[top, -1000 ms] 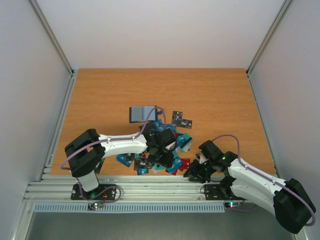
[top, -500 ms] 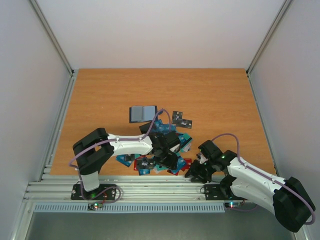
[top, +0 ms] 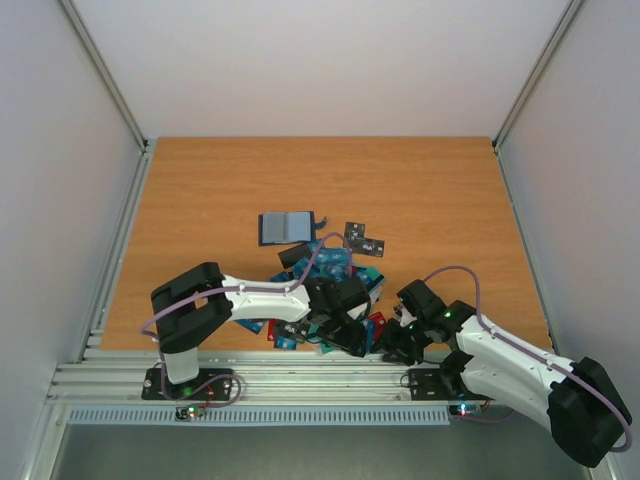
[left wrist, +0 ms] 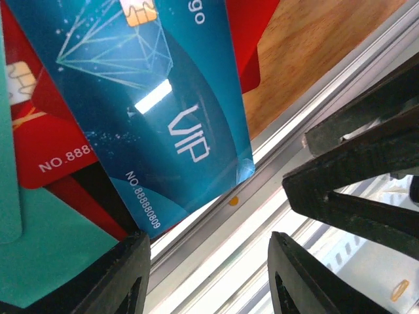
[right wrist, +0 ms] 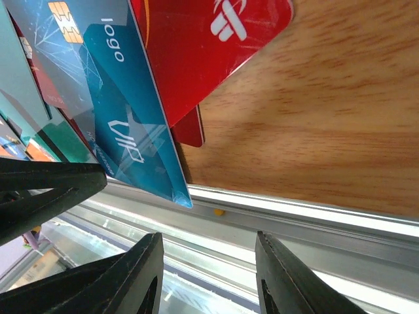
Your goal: Put the credit cards into the card holder
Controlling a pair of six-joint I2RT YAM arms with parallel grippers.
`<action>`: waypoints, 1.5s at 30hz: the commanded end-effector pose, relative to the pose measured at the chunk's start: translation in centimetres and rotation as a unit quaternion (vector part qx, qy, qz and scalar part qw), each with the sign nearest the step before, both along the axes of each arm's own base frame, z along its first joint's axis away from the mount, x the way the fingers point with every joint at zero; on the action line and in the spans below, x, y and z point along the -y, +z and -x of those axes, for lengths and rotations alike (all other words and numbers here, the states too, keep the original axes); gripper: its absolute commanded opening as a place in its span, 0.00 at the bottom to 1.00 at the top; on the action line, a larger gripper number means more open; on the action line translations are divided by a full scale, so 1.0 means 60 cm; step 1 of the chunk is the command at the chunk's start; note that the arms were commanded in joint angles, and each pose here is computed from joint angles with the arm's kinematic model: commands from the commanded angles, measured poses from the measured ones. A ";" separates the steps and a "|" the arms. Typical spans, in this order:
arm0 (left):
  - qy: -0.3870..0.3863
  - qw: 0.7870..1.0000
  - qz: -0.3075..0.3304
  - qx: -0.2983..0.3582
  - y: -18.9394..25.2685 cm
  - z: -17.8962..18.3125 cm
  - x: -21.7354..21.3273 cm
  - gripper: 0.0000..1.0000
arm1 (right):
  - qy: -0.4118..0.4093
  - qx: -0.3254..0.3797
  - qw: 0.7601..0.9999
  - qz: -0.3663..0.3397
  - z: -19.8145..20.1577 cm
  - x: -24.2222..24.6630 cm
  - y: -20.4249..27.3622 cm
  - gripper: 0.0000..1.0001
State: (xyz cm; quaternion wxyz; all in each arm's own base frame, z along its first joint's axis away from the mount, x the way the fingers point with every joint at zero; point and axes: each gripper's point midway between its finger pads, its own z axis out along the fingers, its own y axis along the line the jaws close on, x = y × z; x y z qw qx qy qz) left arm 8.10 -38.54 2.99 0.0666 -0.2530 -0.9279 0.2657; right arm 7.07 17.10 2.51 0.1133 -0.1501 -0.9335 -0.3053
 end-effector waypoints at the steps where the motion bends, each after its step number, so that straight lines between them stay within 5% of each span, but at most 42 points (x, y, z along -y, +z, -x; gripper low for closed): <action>1: 0.004 1.000 0.029 0.007 0.024 -0.005 0.020 0.52 | -0.003 0.014 1.000 -0.003 -0.009 -0.004 0.012 0.40; 10: 0.031 0.996 0.003 0.082 0.072 -0.073 -0.007 0.51 | -0.024 0.019 0.999 -0.038 -0.020 -0.021 0.002 0.41; 25: 0.002 0.999 -0.030 0.032 -0.001 -0.067 0.017 0.51 | 0.002 0.017 1.000 -0.005 -0.012 -0.007 0.016 0.44; 45: -0.022 1.000 -0.010 0.015 -0.007 -0.036 0.059 0.52 | -0.009 0.018 1.000 -0.004 -0.013 -0.004 0.001 0.45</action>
